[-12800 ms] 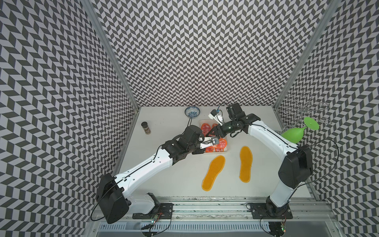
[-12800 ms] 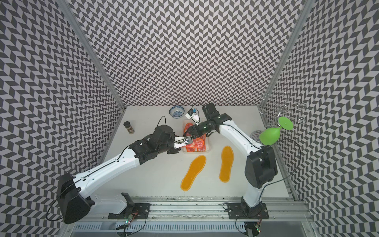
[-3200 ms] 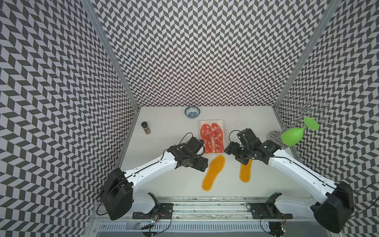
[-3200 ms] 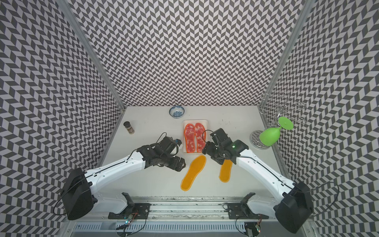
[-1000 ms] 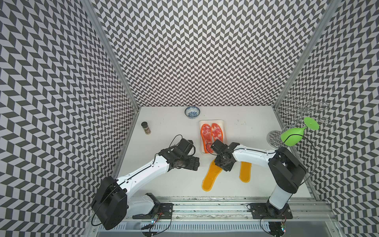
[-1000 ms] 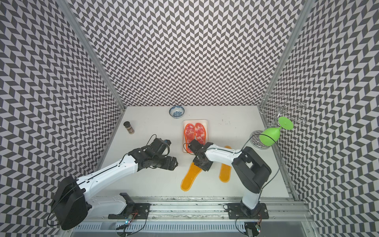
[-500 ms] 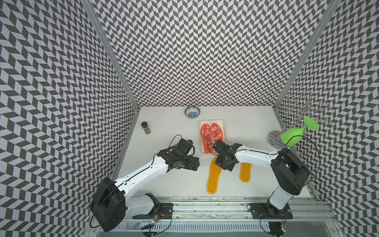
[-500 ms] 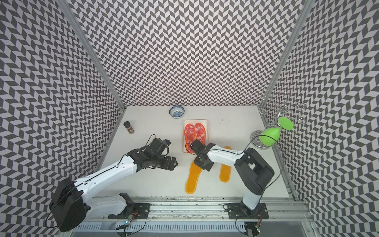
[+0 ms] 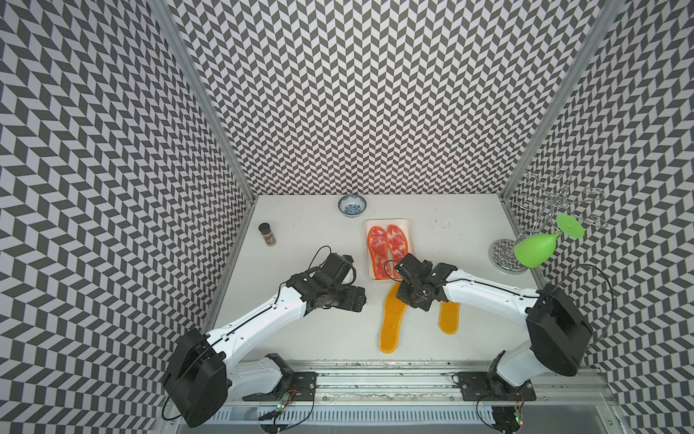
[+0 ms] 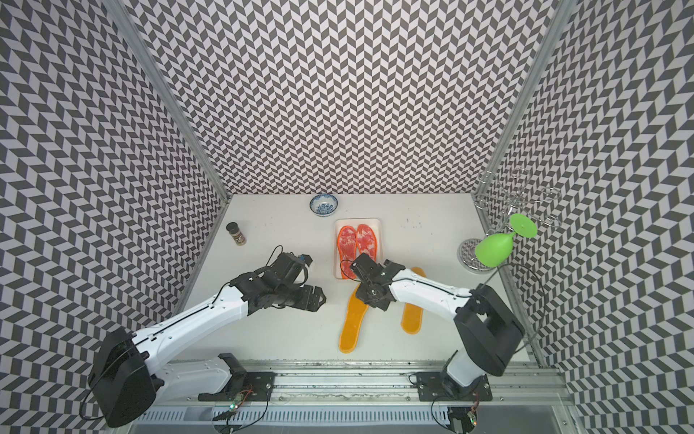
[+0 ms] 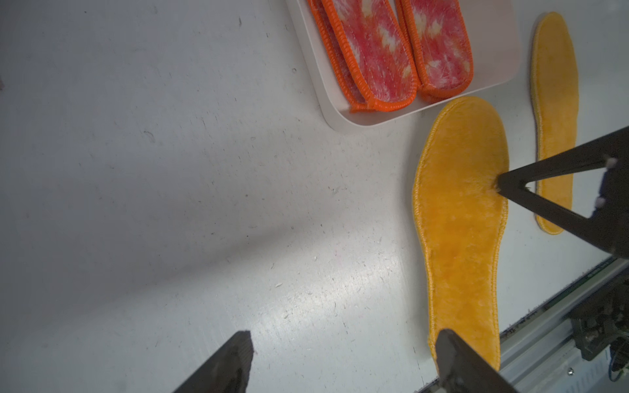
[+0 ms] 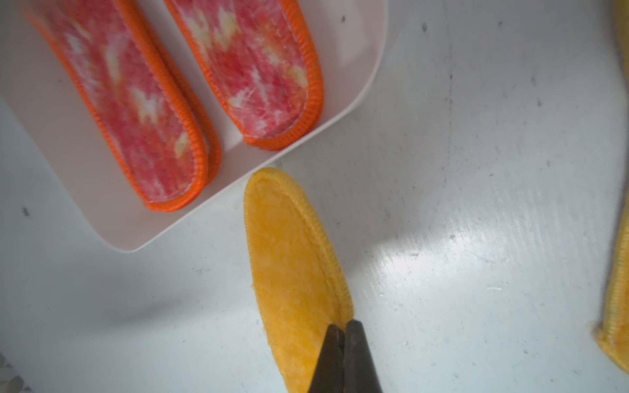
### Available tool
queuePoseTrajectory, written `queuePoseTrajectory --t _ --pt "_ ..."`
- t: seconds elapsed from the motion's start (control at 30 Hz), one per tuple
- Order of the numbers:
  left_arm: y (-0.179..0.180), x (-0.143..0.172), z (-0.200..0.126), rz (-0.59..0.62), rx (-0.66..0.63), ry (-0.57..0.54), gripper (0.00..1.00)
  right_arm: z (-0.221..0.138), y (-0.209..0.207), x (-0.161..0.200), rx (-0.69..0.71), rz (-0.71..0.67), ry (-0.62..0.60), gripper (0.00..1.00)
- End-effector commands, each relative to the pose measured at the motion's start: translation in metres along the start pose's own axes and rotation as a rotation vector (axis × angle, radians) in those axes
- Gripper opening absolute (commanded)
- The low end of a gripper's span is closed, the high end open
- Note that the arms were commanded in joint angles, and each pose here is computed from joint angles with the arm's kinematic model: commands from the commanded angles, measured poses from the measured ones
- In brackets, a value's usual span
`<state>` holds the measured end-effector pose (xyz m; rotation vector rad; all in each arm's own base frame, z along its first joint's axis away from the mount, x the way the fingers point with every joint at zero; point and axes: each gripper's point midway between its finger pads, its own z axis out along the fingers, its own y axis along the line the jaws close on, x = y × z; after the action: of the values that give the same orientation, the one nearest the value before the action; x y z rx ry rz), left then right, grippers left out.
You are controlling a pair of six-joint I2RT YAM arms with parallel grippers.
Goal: Put the insoles into the storage box
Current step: Pick up the insole from the center of the board.
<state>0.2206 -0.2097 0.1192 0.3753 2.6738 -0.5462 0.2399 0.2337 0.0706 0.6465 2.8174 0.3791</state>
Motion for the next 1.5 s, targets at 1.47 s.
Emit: queuePoseTrajectory --t 1.47 --pt "-0.054 -0.092 -0.076 -0.094 0.477 -0.283 0.51 -0.176 0.126 -0.062 -0.604 -0.149 -0.257 0.0"
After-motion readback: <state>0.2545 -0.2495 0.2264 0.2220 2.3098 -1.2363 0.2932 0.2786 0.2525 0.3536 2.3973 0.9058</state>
